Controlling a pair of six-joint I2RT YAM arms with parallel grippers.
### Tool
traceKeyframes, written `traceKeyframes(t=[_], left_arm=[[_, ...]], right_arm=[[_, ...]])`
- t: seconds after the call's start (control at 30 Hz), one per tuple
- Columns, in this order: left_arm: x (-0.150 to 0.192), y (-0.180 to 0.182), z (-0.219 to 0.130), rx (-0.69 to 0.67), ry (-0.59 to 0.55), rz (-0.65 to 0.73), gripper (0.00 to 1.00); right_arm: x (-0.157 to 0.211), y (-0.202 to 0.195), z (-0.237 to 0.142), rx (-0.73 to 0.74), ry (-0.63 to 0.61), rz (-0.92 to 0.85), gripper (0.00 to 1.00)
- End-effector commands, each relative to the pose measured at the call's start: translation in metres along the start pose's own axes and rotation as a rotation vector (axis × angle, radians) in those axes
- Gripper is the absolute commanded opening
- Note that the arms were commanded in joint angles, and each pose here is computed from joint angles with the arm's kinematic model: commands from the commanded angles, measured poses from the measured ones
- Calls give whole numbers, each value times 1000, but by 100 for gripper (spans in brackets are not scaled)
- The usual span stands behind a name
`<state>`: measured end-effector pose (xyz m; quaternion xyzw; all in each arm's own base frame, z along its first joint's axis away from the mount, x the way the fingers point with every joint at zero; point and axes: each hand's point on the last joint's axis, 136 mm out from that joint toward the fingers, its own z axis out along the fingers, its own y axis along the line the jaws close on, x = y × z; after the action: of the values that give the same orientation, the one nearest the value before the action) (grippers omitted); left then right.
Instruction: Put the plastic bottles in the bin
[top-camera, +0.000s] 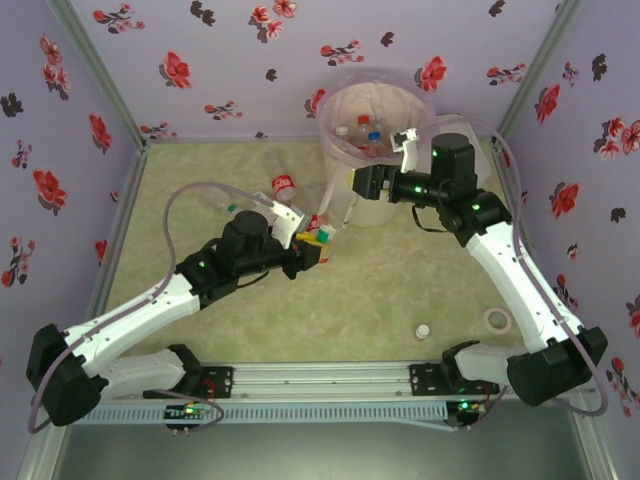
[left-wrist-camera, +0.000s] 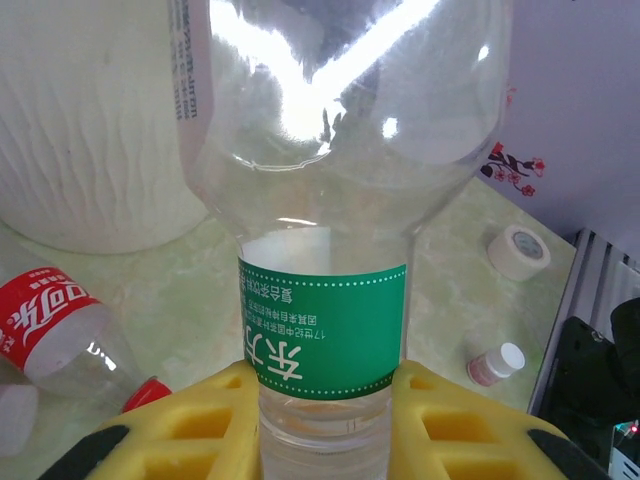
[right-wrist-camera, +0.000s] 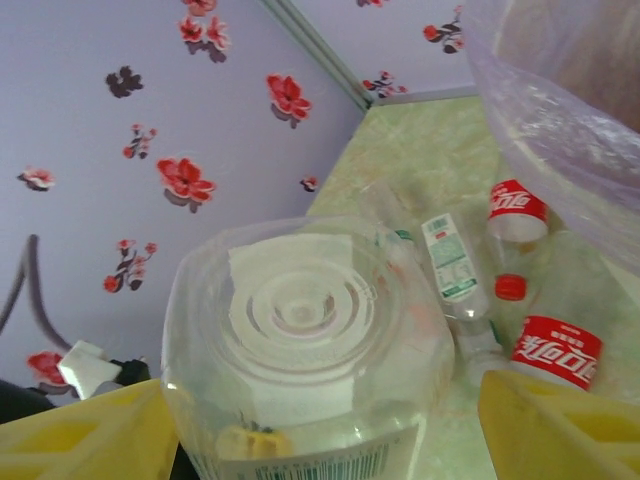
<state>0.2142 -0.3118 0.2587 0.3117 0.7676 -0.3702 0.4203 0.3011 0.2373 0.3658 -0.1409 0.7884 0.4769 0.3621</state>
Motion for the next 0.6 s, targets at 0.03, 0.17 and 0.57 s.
traceKeyframes(t=[0.03, 0.17, 0.57], left_arm=[[-11, -15, 3, 75, -33, 19, 0], [-8, -14, 7, 79, -20, 10, 0], [-17, -8, 7, 38, -62, -30, 56]], right_arm=[[-8, 16, -1, -89, -17, -21, 75], [-9, 6, 2, -62, -16, -9, 54], [-23, 13, -19, -22, -85, -76, 31]])
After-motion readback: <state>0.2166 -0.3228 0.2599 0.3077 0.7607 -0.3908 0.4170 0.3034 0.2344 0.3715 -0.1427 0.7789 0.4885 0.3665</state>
